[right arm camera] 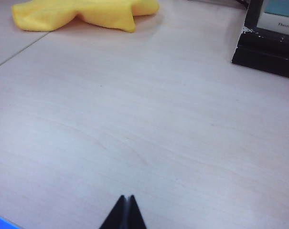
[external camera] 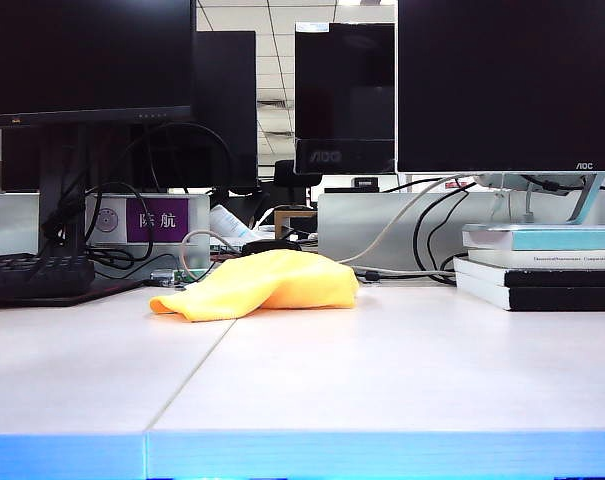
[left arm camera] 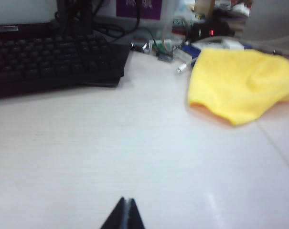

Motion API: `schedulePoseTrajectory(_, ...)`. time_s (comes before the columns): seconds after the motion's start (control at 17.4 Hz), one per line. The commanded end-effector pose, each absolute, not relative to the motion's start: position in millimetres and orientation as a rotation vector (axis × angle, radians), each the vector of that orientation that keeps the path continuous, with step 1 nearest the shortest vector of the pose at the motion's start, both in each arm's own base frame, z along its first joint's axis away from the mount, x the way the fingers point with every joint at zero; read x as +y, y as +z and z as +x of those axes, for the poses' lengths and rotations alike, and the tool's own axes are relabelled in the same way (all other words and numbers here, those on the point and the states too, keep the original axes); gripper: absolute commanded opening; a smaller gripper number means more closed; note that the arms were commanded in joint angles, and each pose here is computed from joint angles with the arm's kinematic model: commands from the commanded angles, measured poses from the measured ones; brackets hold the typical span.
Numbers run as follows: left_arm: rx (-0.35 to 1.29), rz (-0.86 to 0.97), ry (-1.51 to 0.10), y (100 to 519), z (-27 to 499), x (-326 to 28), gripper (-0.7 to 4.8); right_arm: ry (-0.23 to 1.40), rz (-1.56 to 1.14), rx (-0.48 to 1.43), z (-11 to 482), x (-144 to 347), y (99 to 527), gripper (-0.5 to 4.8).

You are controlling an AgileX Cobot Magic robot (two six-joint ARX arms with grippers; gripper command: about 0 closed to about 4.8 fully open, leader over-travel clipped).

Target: Wipe the table from back to front using the rag.

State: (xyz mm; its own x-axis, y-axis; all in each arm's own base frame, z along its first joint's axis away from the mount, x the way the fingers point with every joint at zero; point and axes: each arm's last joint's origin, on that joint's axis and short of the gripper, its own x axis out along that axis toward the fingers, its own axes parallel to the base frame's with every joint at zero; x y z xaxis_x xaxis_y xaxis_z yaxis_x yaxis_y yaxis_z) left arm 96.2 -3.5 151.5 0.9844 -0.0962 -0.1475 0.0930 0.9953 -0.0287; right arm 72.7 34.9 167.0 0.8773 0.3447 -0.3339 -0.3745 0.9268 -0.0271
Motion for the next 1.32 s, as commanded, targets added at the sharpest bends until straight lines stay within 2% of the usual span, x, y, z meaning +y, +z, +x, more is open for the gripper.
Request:
schedulePoseTrajectory(0.06,0.175,0.001,-0.071,149,96,-3,-0.05,0.377,-0.084,0.315,73,35,169,0.00)
schedulePoseTrajectory(0.8,0.173,-0.020,-0.082,149,96,-3,-0.05,0.364,-0.089,0.330,75,35,162,0.00)
schedulePoseTrajectory(0.98,0.172,-0.020,-0.082,149,96,-3,-0.05,0.182,-0.090,0.287,83,30,151,0.00)
schedulePoseTrajectory(1.2,0.172,-0.020,-0.082,149,96,-3,-0.05,0.086,-0.037,0.149,92,24,151,0.00)
schedulePoseTrajectory(1.32,0.172,-0.020,-0.082,149,96,-3,-0.05,0.073,-0.026,0.147,94,20,149,0.00)
